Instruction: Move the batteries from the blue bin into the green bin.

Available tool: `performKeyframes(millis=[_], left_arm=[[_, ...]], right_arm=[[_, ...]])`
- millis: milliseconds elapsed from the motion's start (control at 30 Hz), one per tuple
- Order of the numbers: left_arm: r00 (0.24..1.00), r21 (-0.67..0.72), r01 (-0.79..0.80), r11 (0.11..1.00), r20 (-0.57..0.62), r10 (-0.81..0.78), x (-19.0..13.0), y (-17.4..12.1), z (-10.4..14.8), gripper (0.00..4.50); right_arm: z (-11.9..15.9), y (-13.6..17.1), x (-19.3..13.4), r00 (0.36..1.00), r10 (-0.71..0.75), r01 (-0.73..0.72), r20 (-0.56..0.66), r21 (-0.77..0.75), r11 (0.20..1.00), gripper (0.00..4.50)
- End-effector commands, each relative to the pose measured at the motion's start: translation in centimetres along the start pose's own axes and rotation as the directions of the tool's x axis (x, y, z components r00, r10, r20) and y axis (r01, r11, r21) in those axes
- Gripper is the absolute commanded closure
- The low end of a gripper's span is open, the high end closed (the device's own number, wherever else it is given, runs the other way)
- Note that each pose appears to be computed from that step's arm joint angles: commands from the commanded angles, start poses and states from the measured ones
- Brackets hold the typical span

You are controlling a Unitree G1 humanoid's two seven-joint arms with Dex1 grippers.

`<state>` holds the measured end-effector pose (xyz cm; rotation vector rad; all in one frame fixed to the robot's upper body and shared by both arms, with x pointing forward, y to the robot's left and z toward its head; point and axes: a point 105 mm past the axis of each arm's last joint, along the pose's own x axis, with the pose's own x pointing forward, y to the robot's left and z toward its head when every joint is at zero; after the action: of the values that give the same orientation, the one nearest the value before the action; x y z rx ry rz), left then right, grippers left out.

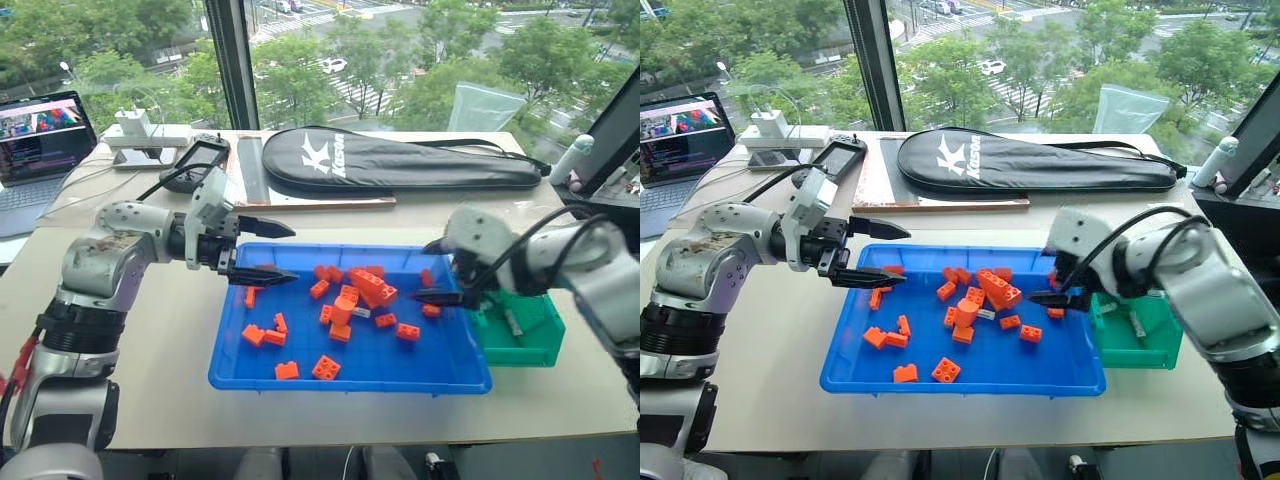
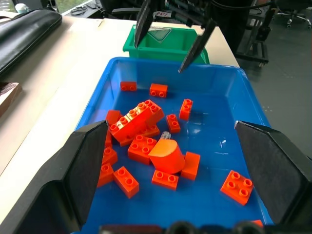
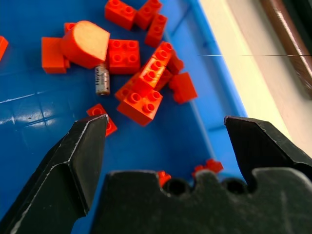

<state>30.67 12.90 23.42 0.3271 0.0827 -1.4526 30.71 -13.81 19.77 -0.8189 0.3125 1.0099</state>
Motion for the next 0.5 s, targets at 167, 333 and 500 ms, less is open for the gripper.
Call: performKeyframes(millis=[167, 333, 500], left_arm=[[0.999, 0.046, -0.023, 0.999, -0.023, 0.024, -0.7, -0.4, 0.6, 0.00], [0.999, 0.044, -0.043, 0.998, -0.027, 0.044, -1.0, -0.6, 0.6, 0.00], [0.997, 0.045, -0.062, 0.997, -0.033, 0.064, -1.2, -0.8, 0.5, 0.00]], right_arm=[[3.3, 2.8, 5.3, 0.989, 0.117, -0.111, 0.086, -0.073, 0.991, 0.03], [3.6, 4.0, 7.2, 0.980, 0.170, -0.170, 0.100, -0.011, 0.985, 0.03], [2.9, 4.4, 8.0, 0.981, 0.179, -0.183, 0.072, 0.058, 0.981, 0.03]])
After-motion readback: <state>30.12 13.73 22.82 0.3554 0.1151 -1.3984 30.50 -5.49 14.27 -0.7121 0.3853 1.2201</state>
